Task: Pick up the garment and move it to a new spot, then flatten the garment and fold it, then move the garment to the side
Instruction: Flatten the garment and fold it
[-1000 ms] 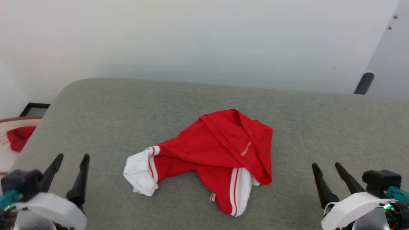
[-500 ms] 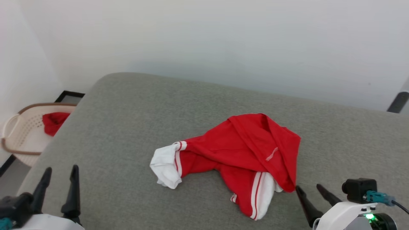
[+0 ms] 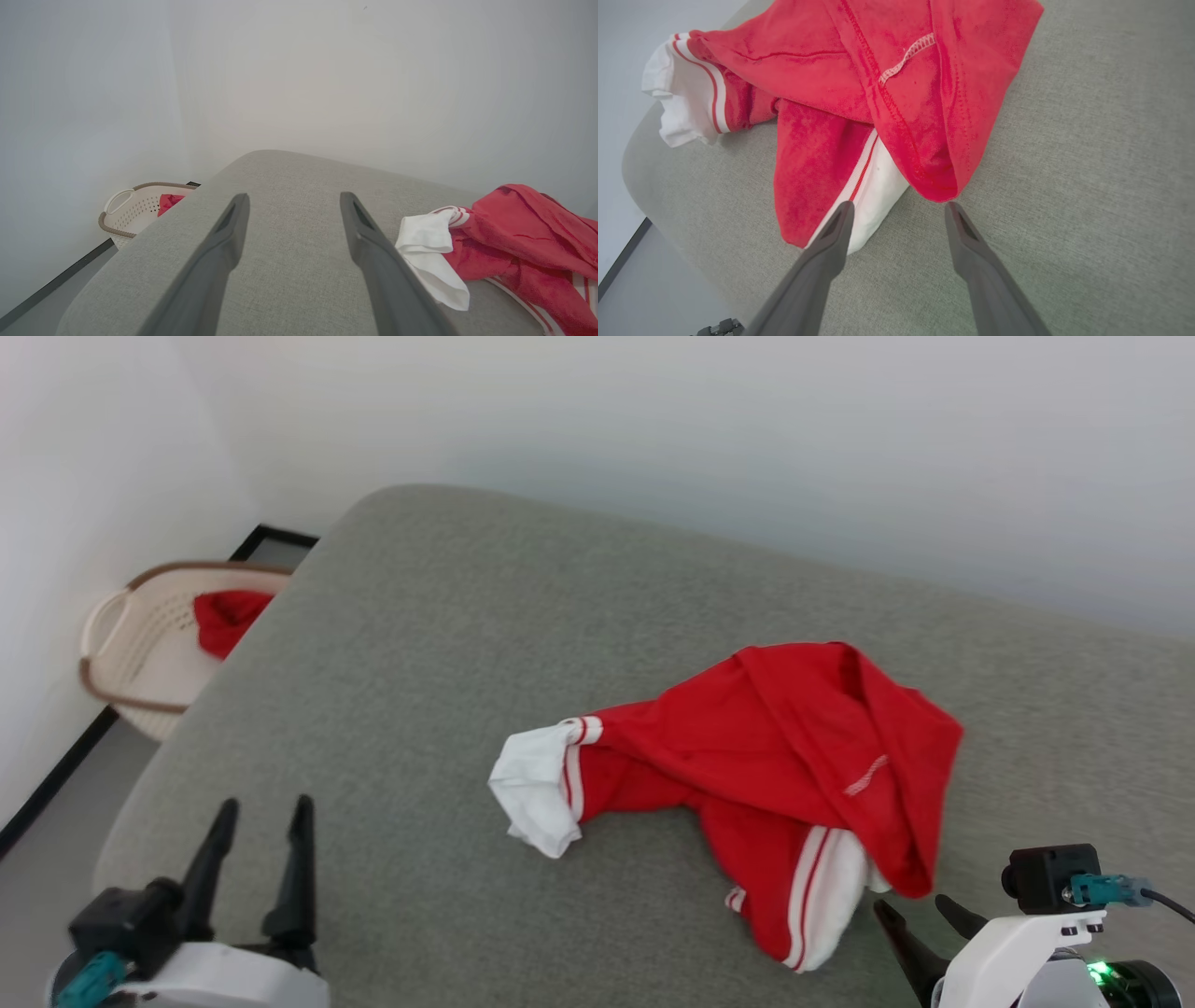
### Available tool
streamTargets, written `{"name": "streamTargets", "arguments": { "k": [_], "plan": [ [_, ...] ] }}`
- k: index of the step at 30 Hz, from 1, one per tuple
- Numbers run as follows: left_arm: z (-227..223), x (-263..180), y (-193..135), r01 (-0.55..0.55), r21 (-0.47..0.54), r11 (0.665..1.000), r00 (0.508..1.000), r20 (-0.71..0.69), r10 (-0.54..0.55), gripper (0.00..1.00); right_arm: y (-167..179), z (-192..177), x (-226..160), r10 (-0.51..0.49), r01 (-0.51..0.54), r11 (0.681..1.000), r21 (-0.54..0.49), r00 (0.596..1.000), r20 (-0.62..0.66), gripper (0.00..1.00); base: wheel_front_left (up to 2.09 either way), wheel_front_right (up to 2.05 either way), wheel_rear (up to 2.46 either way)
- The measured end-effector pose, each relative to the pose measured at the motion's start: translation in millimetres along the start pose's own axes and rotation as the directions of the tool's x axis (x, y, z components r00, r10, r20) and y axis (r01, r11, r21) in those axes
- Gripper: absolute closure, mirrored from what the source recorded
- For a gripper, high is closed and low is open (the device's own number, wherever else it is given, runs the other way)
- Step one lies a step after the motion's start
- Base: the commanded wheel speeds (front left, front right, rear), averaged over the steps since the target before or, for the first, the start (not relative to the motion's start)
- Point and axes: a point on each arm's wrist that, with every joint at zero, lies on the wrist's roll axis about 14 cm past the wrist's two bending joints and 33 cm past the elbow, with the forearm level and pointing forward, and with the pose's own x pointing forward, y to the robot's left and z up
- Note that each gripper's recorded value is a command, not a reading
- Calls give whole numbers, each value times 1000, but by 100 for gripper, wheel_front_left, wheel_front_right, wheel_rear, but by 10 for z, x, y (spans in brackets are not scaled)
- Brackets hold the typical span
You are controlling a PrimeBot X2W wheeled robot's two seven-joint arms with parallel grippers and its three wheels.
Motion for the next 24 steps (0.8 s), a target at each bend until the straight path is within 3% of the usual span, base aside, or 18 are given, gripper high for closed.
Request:
{"name": "streamTargets", "arguments": {
  "k": [15,17,18,19,24],
  "plan": [
    [-139,-83,137,-74,4,997,997,-37,74,0,189,-251,433,72,-78,997,-30,985,-154,0,0,0,0],
    [-142,-77,144,-78,7,997,996,-38,79,0,169,-321,467,63,-71,997,-37,981,-185,62,0,0,0],
    [-141,-69,142,-80,7,997,996,-37,80,0,160,-340,483,60,-68,997,-36,980,-192,74,0,0,0],
    [-139,-59,133,-79,5,997,996,-34,79,0,148,-352,497,55,-64,997,-37,979,-198,100,0,0,0],
    [-138,-16,110,-72,0,997,997,-30,72,0,95,-399,548,35,-46,998,-43,974,-224,100,0,0,0]
  ]
}}
